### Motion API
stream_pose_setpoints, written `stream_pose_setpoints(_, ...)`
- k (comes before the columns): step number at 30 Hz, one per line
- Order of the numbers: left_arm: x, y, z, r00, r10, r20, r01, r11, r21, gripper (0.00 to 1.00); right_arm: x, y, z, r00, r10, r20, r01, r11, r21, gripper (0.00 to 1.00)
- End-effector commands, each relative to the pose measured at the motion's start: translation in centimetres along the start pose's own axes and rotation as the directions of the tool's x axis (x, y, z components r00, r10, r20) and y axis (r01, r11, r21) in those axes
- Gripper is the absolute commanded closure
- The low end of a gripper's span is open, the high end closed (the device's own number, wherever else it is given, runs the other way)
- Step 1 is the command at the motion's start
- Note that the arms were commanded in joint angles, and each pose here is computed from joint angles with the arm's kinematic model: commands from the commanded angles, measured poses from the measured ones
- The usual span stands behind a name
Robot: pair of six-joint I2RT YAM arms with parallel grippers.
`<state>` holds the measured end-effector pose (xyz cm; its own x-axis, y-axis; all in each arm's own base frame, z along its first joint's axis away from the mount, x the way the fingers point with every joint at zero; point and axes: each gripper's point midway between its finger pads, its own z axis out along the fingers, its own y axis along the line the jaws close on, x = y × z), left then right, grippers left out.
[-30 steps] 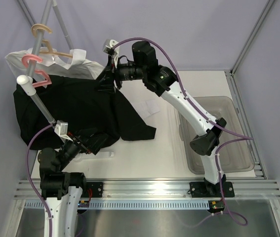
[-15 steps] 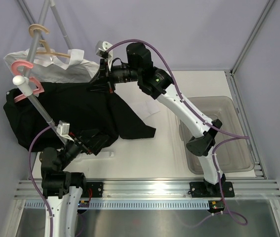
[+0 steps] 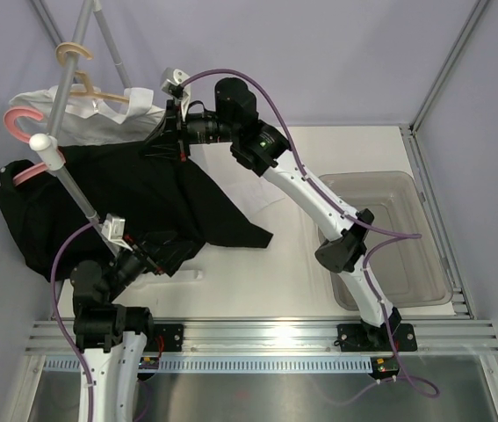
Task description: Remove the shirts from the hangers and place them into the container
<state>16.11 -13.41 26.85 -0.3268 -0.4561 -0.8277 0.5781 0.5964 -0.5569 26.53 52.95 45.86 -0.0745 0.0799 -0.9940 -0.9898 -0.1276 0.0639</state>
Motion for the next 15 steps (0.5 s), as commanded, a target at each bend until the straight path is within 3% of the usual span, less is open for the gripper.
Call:
stream_pose_setpoints(1, -1.3, -2.8, -0.5, 0.999, 0.048, -0.001, -0.048, 0.995, 0.086, 0.07, -3.7, 0.8, 0.2, 0.992, -0.058, 0.113, 0.06, 0.998, -0.018, 1.0)
stream_pose_setpoints(10, -3.5, -4.9, -0.9, 0.998, 0.059, 0.025, -0.061, 0.994, 0.09, 0.12, -0.2, -1.9, -1.2, 0.999, 0.01, 0.043, -0.015, 0.991, 0.134, 1.0)
stream_pose_setpoints(11, -3.6, -4.9, -0.8, 0.998, 0.056, 0.021, -0.057, 0.994, 0.09, 0.19, 0.8, -1.6, -2.1, 0.999, 0.035, 0.025, -0.038, 0.986, 0.161, 1.0)
stream_pose_setpoints(13, -3.6, -4.4, -0.2, 0.999, 0.022, -0.025, -0.02, 0.997, 0.078, 0.29, -1.7, 0.1, -3.9, 0.997, -0.014, 0.08, -0.001, 0.982, 0.19, 1.0)
stream_pose_setpoints(14, -3.7, -4.3, 0.0, 0.999, 0.017, -0.033, -0.014, 0.997, 0.075, 0.34, 0.1, -0.4, -4.3, 0.998, 0.002, 0.07, -0.017, 0.975, 0.222, 1.0)
stream_pose_setpoints(15, -3.8, -4.7, 0.1, 0.999, 0.022, -0.04, -0.018, 0.996, 0.092, 0.34, 0.3, -0.1, -4.9, 0.998, 0.005, 0.067, -0.02, 0.972, 0.235, 1.0)
